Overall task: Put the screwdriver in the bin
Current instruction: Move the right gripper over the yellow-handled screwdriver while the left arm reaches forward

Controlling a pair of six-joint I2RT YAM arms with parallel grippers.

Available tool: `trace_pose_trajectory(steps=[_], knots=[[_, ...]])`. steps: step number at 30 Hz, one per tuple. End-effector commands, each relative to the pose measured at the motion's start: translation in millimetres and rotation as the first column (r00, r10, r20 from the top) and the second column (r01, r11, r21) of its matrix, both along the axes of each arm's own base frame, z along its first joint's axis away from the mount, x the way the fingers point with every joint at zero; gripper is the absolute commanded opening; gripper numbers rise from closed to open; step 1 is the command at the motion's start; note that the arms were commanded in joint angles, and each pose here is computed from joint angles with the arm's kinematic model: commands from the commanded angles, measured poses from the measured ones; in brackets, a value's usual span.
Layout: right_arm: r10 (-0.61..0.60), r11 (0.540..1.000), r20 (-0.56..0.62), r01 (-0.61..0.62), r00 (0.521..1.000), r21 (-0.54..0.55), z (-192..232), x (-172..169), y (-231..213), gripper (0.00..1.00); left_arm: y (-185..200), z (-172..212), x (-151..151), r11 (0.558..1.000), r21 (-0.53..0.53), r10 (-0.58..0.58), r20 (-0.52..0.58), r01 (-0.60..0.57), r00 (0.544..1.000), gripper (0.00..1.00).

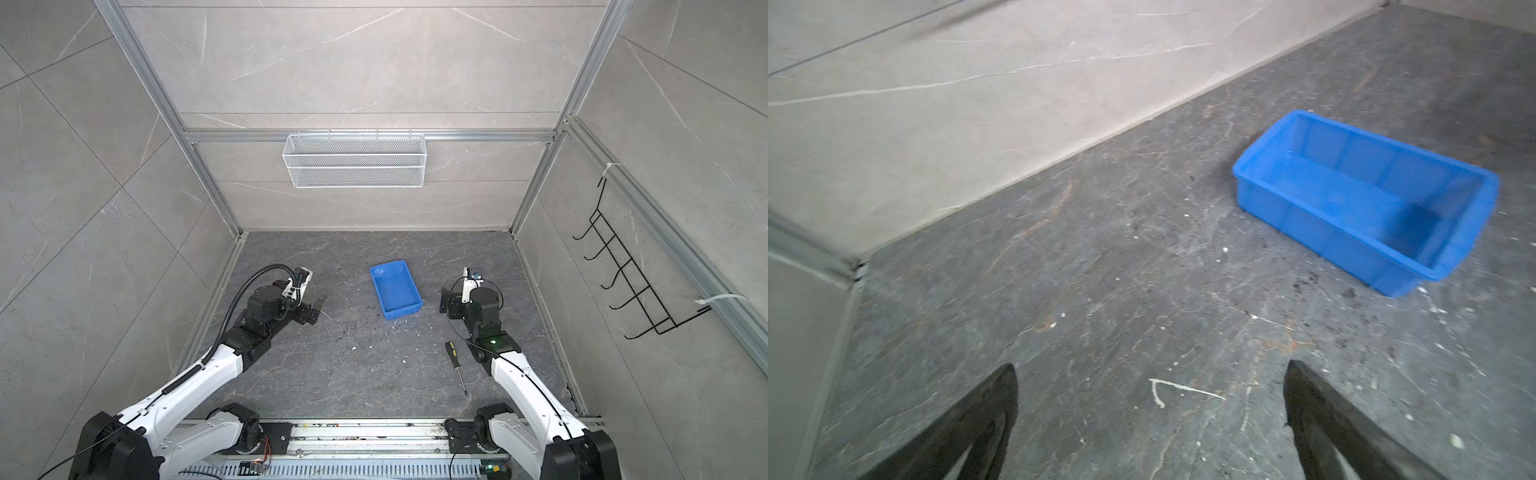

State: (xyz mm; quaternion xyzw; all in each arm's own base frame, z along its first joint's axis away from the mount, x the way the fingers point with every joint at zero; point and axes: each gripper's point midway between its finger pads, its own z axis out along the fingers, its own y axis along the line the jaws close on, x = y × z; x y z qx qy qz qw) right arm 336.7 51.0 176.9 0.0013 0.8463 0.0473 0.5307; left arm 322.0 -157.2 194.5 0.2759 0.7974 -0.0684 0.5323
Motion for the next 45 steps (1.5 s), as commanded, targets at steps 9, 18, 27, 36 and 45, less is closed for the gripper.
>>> trace_pose_trajectory(steps=[9,18,27,36,45], knots=[[0.005,1.0,-0.321,-0.001,0.947,0.011,-29.3,-50.2,31.8,0.99,-79.2,-7.1,-74.7,0.836,-0.043,-0.549,-0.048,0.547,0.835,1.0],[-0.024,0.999,-0.528,-0.001,0.849,-0.048,-66.9,-87.6,31.0,0.99,-99.2,-28.7,-102.6,0.747,-0.062,-0.664,-0.103,0.662,0.74,1.0],[-0.097,0.994,-0.708,0.03,0.7,-0.107,-106.6,-113.2,23.9,0.99,-116.2,-44.7,-131.5,0.667,-0.036,-0.741,-0.137,0.744,0.658,1.0],[-0.122,0.99,-0.764,0.018,0.634,-0.143,-130.2,-118.3,22.5,0.96,-120.2,-45.2,-137.9,0.65,-0.038,-0.756,-0.135,0.759,0.64,1.0],[-0.131,0.989,-0.796,0.017,0.591,-0.15,-142.1,-118.5,25.2,0.92,-121.2,-43.7,-141.0,0.639,-0.043,-0.766,-0.123,0.768,0.631,1.0]])
